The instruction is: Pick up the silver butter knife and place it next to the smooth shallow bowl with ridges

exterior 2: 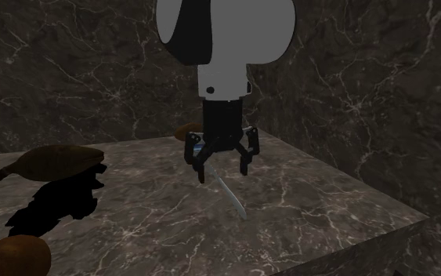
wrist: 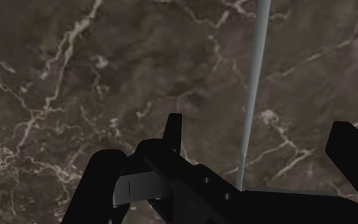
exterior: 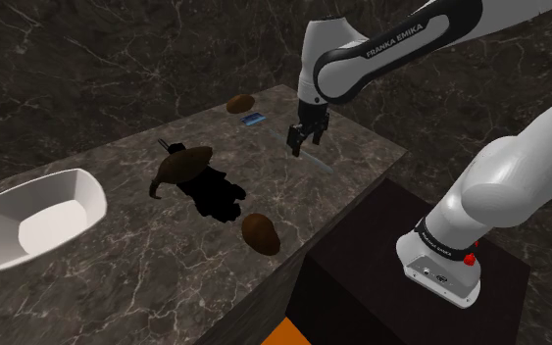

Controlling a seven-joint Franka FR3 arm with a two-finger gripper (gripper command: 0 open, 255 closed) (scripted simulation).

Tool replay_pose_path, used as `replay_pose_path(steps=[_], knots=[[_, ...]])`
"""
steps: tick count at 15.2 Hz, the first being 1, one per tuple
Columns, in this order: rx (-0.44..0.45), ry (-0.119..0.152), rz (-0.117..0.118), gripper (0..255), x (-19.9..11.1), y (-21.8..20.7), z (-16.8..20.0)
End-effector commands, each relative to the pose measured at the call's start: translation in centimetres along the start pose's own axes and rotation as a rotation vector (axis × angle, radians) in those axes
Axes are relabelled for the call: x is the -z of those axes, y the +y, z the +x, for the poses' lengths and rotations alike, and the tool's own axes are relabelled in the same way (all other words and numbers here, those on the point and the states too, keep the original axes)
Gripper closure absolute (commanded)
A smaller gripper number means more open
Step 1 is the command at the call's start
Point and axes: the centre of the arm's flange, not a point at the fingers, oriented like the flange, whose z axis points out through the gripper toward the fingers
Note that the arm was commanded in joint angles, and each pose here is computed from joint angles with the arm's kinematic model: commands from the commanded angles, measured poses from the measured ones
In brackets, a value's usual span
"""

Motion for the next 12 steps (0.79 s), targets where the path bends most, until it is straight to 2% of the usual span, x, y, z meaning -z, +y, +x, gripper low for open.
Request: replay_pose_path(steps=[1, 6, 7, 12], knots=[[0.000, 0.000, 0.000, 0, -0.13, -0.01, -0.01], [0.000, 0.000, 0.000, 0, -0.13, -0.01, -0.01], [0.000, 0.000, 0.000, 255, -0.13, -0.01, -0.01], [0.000, 0.000, 0.000, 255, -0.13, -0.01, -0.01]])
